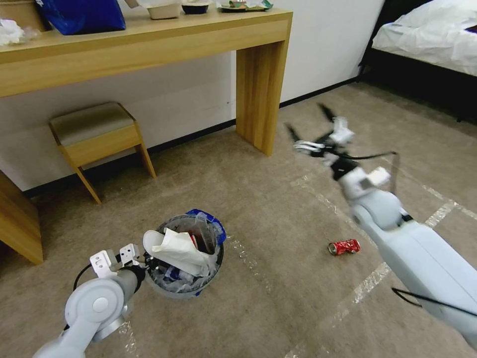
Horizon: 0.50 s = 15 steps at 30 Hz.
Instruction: Pick up the trash bin and place the garbage on the floor into it.
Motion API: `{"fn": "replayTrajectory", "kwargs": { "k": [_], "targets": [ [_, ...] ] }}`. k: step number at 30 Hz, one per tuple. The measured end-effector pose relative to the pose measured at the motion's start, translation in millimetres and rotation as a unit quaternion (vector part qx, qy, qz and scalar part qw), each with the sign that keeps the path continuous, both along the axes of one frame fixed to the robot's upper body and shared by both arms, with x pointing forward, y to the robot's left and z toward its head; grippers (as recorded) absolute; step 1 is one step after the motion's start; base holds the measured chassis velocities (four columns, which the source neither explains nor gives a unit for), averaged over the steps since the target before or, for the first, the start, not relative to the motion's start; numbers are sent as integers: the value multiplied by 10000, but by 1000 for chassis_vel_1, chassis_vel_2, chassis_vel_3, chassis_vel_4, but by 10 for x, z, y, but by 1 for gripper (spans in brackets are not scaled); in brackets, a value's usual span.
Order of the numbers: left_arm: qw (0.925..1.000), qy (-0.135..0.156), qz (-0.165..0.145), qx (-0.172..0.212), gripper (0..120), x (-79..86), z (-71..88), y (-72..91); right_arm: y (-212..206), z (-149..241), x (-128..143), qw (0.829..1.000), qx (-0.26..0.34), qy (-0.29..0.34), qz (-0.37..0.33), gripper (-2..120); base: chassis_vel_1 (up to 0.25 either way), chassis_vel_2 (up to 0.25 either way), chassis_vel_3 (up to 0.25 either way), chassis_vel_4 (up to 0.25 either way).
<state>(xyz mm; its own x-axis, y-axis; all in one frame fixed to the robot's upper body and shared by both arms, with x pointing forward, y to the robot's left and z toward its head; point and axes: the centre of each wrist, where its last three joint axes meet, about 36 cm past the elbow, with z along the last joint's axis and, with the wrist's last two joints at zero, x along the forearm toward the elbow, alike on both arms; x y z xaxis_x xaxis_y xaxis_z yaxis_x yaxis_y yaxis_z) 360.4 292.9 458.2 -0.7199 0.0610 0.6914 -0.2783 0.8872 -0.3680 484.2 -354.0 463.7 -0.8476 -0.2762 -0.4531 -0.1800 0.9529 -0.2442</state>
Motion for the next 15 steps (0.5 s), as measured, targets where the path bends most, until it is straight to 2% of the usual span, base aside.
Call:
{"fn": "replayTrajectory", "kwargs": {
  "k": [1,3,4,6,9,13,15],
  "targets": [
    [10000,0,0,0,0,0,0,0,0,0,0,10000,0,0,0,100,0,0,0,0],
    [10000,-27,-35,-8,0,38,-2,-11,-275,-105,-233,9987,125,47,-487,100,0,0,0,0],
    [10000,-27,-35,-8,0,38,-2,-11,-275,-105,-233,9987,125,47,-487,100,0,0,0,0],
    [10000,-44,-76,-31,0,65,-9,-22,-472,-177,-433,9964,167,80,-833,100,0,0,0,0],
    [9999,-56,-95,-42,0,80,-11,-29,-531,-215,-522,9953,168,98,-953,100,0,0,0,0],
    [9998,-80,-171,-66,0,125,-14,-60,-609,-418,-867,9917,191,220,-1252,100,0,0,0,0],
    [9998,-79,-184,-65,0,133,-15,-63,-599,-464,-914,9915,191,232,-1265,100,0,0,0,0]
  ]
}}
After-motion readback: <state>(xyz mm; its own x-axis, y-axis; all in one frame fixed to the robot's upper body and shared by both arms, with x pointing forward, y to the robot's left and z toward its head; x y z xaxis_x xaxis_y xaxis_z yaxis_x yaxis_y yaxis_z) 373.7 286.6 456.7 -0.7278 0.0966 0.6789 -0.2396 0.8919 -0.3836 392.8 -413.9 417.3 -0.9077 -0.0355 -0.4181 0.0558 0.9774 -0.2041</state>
